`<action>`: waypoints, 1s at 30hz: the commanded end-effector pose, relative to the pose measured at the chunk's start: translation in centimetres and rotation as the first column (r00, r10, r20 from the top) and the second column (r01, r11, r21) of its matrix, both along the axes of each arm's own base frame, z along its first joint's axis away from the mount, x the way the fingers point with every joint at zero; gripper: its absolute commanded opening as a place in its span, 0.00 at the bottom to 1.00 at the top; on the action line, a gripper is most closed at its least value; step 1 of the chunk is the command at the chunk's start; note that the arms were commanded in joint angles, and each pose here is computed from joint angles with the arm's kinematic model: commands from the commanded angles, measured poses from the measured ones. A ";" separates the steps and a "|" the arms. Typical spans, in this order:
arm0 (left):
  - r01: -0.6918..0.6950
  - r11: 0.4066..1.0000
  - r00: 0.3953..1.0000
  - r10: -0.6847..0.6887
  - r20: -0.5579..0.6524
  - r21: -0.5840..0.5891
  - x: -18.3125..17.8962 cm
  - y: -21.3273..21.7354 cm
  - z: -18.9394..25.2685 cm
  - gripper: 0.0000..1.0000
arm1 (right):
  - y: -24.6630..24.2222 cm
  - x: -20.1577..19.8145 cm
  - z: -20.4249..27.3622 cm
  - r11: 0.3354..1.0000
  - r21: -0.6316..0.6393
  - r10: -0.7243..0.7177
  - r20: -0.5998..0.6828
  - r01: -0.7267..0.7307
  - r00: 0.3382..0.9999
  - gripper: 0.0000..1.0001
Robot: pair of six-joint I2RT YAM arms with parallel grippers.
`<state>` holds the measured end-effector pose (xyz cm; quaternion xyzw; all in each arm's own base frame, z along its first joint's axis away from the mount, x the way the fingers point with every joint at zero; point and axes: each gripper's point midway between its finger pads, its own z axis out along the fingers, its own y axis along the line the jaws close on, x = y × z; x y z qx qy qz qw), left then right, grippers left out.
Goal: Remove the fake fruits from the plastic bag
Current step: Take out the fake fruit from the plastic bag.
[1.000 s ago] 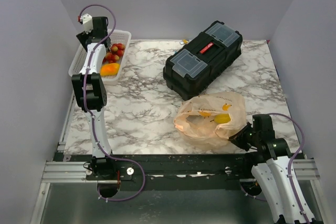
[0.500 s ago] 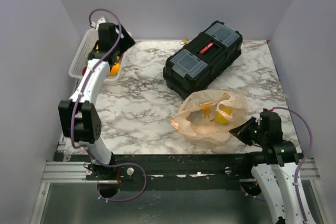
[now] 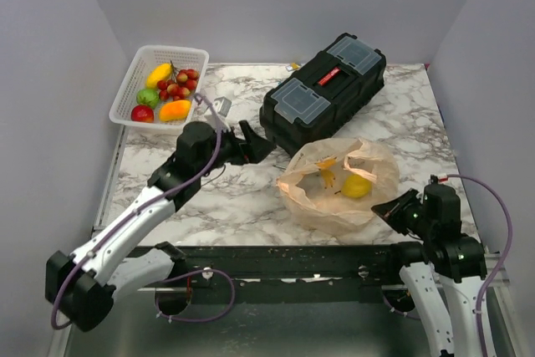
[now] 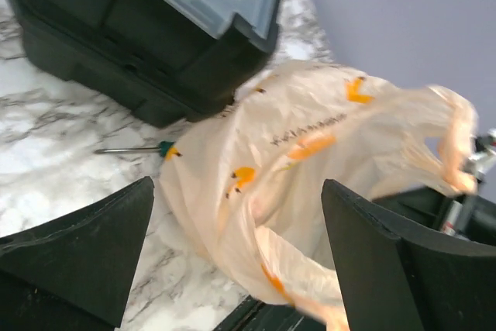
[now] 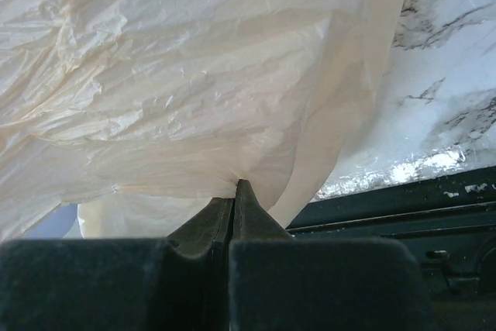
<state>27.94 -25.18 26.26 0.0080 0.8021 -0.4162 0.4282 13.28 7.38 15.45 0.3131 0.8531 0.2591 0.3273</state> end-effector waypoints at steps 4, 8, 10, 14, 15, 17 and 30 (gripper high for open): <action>0.338 0.928 0.909 -0.280 0.309 -0.156 -10.5 -3.2 2.8 0.86 | -0.9 -1.7 -1.4 0.991 0.037 -0.122 -0.068 0.125 0.990 0.01; 0.451 0.892 0.829 -0.403 0.389 -0.038 -14.1 -6.0 1.9 0.85 | -0.6 -1.6 -3.5 0.981 0.082 -0.166 -0.131 0.177 0.977 0.01; 0.477 0.878 0.796 -0.451 0.405 0.039 -14.8 -7.5 1.2 0.84 | -0.5 -1.5 -5.0 0.980 0.076 -0.166 -0.179 0.182 0.970 0.01; 0.544 0.818 0.723 -0.569 0.391 0.186 -15.9 -10.9 0.0 0.78 | -0.6 -1.0 -5.8 0.980 0.066 -0.174 -0.195 0.190 0.965 0.05; 0.562 0.803 0.706 -0.590 0.392 0.198 -16.4 -11.6 -0.2 0.76 | -0.6 -1.0 -6.1 0.978 0.067 -0.183 -0.204 0.200 0.962 0.06; 0.590 0.783 0.678 -0.614 0.404 0.199 -17.0 -12.7 -0.8 0.75 | -0.6 -1.0 -6.3 0.972 0.083 -0.199 -0.204 0.219 0.959 0.06; 0.378 0.859 0.817 -0.485 0.311 0.346 -11.5 -17.0 -7.9 0.63 | -0.5 -0.4 -4.7 0.953 0.146 -0.245 -0.149 0.267 0.958 0.08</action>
